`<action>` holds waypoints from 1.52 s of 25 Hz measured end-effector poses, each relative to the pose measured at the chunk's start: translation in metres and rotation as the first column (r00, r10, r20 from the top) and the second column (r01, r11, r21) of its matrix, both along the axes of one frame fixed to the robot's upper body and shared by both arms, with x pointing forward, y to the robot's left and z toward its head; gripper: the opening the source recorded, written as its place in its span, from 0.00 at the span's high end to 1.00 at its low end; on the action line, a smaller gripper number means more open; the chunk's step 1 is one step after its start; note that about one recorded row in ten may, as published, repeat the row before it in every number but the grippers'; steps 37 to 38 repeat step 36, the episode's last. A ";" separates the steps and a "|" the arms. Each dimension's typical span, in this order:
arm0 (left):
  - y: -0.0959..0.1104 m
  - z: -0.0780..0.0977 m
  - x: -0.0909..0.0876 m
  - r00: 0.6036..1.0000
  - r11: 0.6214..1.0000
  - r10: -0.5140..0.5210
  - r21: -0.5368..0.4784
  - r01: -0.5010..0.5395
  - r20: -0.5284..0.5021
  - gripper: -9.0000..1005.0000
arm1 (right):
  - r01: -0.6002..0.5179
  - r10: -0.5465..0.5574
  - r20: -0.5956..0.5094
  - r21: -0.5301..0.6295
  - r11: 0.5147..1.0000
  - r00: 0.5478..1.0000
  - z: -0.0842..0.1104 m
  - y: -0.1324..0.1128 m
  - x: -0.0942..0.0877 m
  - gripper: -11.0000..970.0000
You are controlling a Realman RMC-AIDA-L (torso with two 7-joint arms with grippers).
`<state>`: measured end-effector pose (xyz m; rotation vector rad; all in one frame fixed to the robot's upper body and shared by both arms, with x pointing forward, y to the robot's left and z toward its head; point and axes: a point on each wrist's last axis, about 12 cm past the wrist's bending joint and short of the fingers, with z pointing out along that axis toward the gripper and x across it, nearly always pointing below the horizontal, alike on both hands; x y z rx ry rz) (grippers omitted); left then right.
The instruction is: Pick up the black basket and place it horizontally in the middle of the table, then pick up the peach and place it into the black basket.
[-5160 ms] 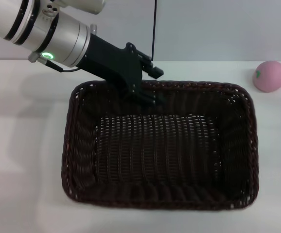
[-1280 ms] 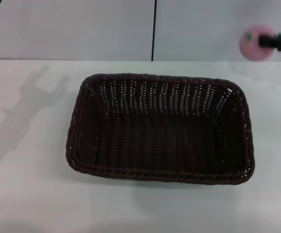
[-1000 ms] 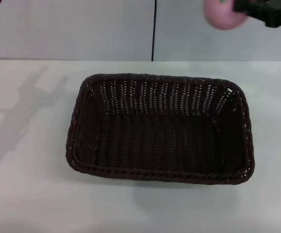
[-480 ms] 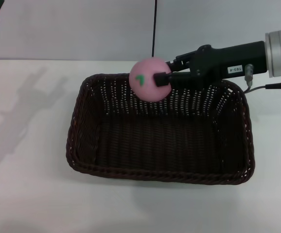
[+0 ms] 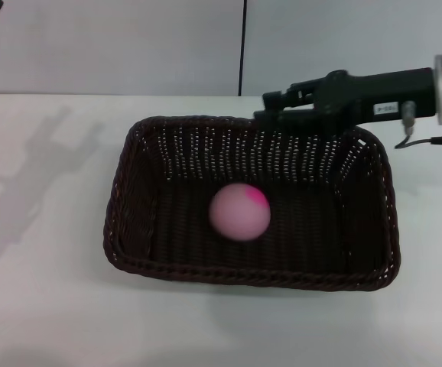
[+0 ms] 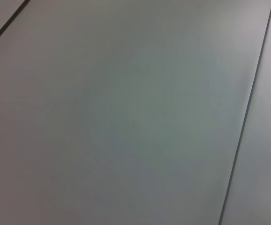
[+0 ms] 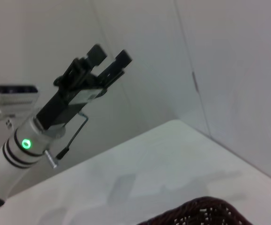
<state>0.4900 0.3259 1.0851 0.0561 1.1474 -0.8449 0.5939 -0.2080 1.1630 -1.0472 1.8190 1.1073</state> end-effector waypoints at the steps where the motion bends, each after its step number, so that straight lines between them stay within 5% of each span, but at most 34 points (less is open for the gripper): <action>1: 0.001 0.000 0.000 1.000 1.000 0.004 -0.002 -0.004 0.004 0.19 | 0.036 -0.036 -0.004 0.041 0.999 0.999 0.000 -0.009 -0.002 0.55; 5: 0.002 0.001 -0.001 1.000 1.000 0.009 -0.004 -0.009 0.007 0.19 | 0.123 -0.124 -0.003 0.142 0.982 0.992 -0.002 -0.029 -0.007 0.55; 9: 0.008 0.000 -0.005 0.999 0.999 0.047 -0.018 -0.047 0.013 0.19 | 0.277 -0.286 -0.011 0.282 0.919 0.958 -0.012 -0.066 -0.017 0.55; 11: 0.011 0.000 -0.007 0.998 0.997 0.067 -0.026 -0.066 0.012 0.19 | 0.402 -0.433 -0.009 0.391 0.828 0.901 -0.026 -0.095 -0.029 0.55; 12: 0.011 0.000 -0.007 0.998 0.997 0.067 -0.026 -0.066 0.012 0.19 | 0.402 -0.433 -0.009 0.391 0.828 0.901 -0.026 -0.095 -0.029 0.55; 13: 0.014 -0.001 -0.008 0.997 0.996 0.081 -0.031 -0.081 0.011 0.19 | 0.493 -0.560 -0.003 0.477 0.728 0.829 -0.038 -0.117 -0.040 0.55; 14: 0.015 -0.001 -0.009 0.996 0.996 0.089 -0.033 -0.089 0.010 0.19 | 0.493 -0.560 -0.003 0.477 0.728 0.829 -0.038 -0.117 -0.040 0.55; 15: 0.015 -0.001 -0.009 0.996 0.996 0.089 -0.033 -0.089 0.010 0.19 | 0.536 -0.625 -0.001 0.515 0.668 0.780 -0.044 -0.128 -0.047 0.55; 16: 0.016 -0.001 -0.009 0.995 0.995 0.097 -0.036 -0.097 0.010 0.19 | 0.602 -0.739 0.006 0.574 0.554 0.674 -0.055 -0.146 -0.061 0.55; 17: 0.018 -0.002 -0.010 0.994 0.994 0.107 -0.040 -0.106 0.008 0.19 | 0.602 -0.739 0.006 0.574 0.554 0.674 -0.055 -0.146 -0.061 0.55; 18: 0.021 -0.003 -0.012 0.991 0.990 0.131 -0.049 -0.131 0.004 0.19 | 0.652 -0.833 0.012 0.616 0.443 0.554 -0.065 -0.161 -0.074 0.55; 19: 0.021 -0.003 -0.012 0.991 0.990 0.131 -0.049 -0.131 0.004 0.19 | 0.652 -0.833 0.012 0.616 0.443 0.554 -0.065 -0.161 -0.074 0.55; 21: 0.025 -0.005 -0.014 0.987 0.985 0.161 -0.059 -0.161 -0.002 0.19 | 0.697 -0.914 0.002 0.646 0.311 0.406 -0.077 -0.176 -0.089 0.55; 24: 0.026 -0.006 -0.015 0.985 0.983 0.171 -0.062 -0.171 -0.006 0.19 | 0.725 -0.947 -0.033 0.652 0.222 0.319 -0.084 -0.184 -0.097 0.55; 28: 0.029 -0.007 -0.017 0.983 0.981 0.184 -0.063 -0.184 -0.009 0.19 | 0.742 -0.958 -0.060 0.647 0.177 0.281 -0.087 -0.188 -0.099 0.55; 38: 0.032 -0.009 -0.023 0.980 0.978 0.196 -0.067 -0.197 -0.020 0.19 | 0.753 -0.958 -0.077 0.637 0.165 0.275 -0.090 -0.186 -0.096 0.55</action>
